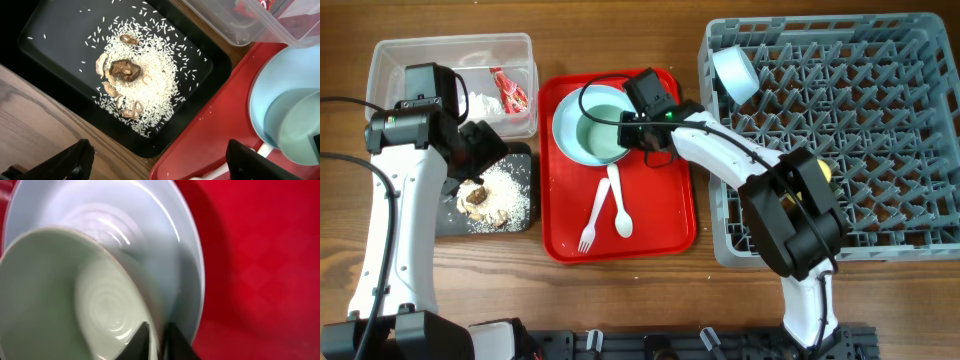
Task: Sort waste into correct bins and load items into the dishwasher rack
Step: 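Grasp the green bowl from the plate with the right gripper, lift toward rack, then place the green bowl in the rack's top row with the right gripper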
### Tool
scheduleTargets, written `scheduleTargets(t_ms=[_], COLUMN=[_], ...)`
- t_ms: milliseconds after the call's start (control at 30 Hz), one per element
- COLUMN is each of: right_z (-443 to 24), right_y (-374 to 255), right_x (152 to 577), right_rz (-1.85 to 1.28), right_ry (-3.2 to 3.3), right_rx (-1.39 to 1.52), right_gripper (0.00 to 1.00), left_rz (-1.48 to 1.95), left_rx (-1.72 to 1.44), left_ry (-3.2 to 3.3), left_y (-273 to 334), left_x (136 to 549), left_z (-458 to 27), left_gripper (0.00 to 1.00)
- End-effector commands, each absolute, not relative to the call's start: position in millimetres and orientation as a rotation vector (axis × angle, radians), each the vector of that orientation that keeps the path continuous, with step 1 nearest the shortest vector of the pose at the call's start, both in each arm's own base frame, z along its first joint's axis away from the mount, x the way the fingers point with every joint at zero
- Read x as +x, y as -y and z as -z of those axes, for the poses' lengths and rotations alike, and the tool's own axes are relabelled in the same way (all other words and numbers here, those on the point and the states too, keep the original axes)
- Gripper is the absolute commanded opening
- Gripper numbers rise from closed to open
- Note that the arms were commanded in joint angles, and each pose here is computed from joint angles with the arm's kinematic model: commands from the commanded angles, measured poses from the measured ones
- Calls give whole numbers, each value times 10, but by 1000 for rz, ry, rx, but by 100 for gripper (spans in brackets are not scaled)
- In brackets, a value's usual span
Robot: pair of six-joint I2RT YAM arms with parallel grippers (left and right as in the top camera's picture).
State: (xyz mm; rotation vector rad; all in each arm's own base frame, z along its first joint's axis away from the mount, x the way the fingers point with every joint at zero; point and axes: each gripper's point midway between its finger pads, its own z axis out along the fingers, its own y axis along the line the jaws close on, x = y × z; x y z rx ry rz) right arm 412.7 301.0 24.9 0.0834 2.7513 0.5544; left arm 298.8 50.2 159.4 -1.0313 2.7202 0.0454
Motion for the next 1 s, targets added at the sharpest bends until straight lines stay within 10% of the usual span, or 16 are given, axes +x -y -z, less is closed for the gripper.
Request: scheduleTargets(t_ms=[0,500,967], right_z=[-156,-2141,-2920], right_y=[-2970,-1513,930], right_x=[4150,4627,4658], right_rz=[-512,-82,1224], right_ry=[-2753,-2304,-2032], right_rx=[103,-66,133], right_gripper=[4,4,5], left_rz=[-59,-55,-46], left_rx=[-1033,-1030,-1023], left_ry=[-2689,-2678,-2654], left_y=[-540,-543,-552], left_x=[2999,3026,3086], left_z=[-1663,-1670,-1687], left_gripper=[86,86,86])
